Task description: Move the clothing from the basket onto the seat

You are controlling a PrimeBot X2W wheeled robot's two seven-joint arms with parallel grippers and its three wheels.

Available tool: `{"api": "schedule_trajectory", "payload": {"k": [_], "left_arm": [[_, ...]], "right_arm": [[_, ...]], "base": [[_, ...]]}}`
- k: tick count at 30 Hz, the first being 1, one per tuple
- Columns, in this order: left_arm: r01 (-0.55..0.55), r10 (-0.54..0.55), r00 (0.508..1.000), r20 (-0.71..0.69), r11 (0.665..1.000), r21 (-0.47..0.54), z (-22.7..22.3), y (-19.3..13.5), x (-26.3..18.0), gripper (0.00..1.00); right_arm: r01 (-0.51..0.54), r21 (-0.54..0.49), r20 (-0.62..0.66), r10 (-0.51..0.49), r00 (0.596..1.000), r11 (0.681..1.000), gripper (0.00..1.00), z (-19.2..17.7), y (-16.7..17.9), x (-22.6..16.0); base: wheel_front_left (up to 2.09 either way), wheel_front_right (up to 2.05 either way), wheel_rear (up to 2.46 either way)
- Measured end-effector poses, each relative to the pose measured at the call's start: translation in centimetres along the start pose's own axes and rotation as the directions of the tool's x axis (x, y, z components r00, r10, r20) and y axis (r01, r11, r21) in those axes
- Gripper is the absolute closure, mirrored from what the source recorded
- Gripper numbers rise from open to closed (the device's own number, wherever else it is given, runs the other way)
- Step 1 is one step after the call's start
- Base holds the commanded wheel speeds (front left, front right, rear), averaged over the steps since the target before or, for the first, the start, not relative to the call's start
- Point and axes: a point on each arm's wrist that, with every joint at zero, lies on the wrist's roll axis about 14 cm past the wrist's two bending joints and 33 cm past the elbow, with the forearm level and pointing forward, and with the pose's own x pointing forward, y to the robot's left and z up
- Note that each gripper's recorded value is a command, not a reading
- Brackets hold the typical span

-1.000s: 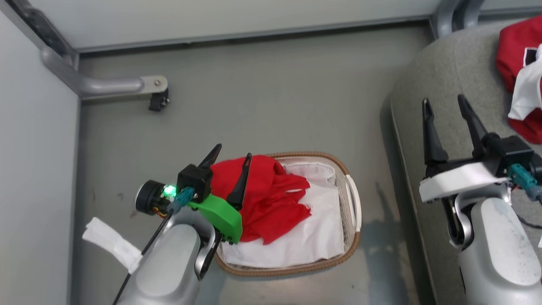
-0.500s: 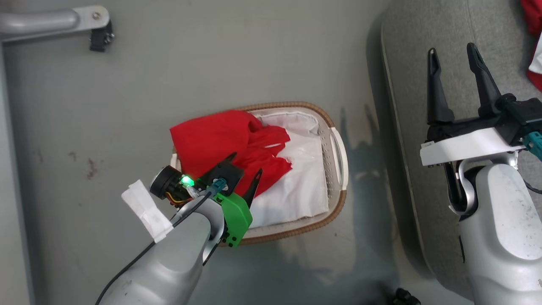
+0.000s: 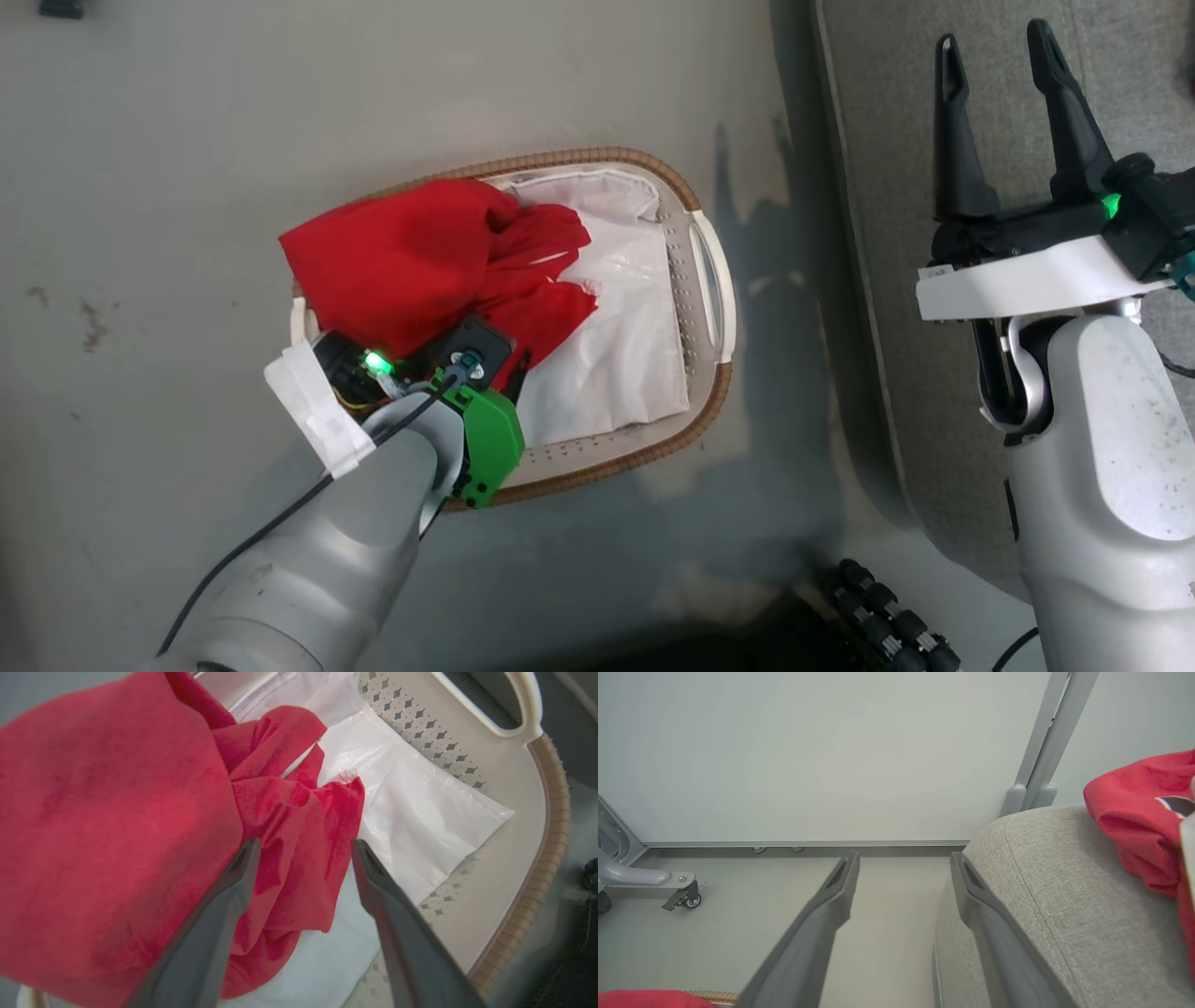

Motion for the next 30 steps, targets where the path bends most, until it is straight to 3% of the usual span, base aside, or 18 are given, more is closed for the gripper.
{"api": "schedule_trajectory", "payload": {"k": [14, 15, 17, 20, 21, 30], "left_arm": [[-0.05, 0.049, 0.992, -0.116, 0.999, -0.01, -3.9, 1.7, 3.5, 0.0], [-0.048, 0.046, 0.991, -0.128, 0.999, -0.016, -4.2, 1.6, 3.6, 0.07], [-0.048, 0.045, 0.989, -0.137, 0.999, -0.017, -4.5, 1.5, 3.8, 0.54], [-0.091, 0.092, 0.988, -0.127, 0.996, 0.008, -4.3, 2.3, 4.2, 0.94], [-0.1, 0.101, 0.987, -0.124, 0.995, 0.013, -4.1, 2.5, 4.4, 1.0], [-0.096, 0.096, 0.989, -0.116, 0.995, 0.003, -3.9, 2.2, 4.6, 1.0]], "right_arm": [[-0.009, -0.019, -0.038, 0.008, 0.999, 1.0, 0.0, -3.0, -0.4, 1.4], [-0.008, -0.018, -0.04, 0.007, 0.999, 1.0, 0.0, -3.2, -0.5, 1.4], [-0.006, -0.021, -0.042, 0.005, 0.999, 1.0, 0.0, -3.3, -0.6, 1.4], [-0.001, -0.018, -0.04, 0.001, 0.999, 1.0, 0.0, -3.3, -0.8, 1.5], [0.0, -0.02, -0.04, -0.001, 0.999, 1.0, 0.0, -3.3, -0.9, 1.5], [0.012, -0.025, -0.042, -0.013, 0.999, 1.0, 0.0, -3.3, -1.3, 1.4]], "base": [[0.0, 0.0, 0.0], [0.0, 0.0, 0.0], [0.0, 0.0, 0.0], [0.0, 0.0, 0.0], [0.0, 0.0, 0.0], [0.0, 0.0, 0.0]]}}
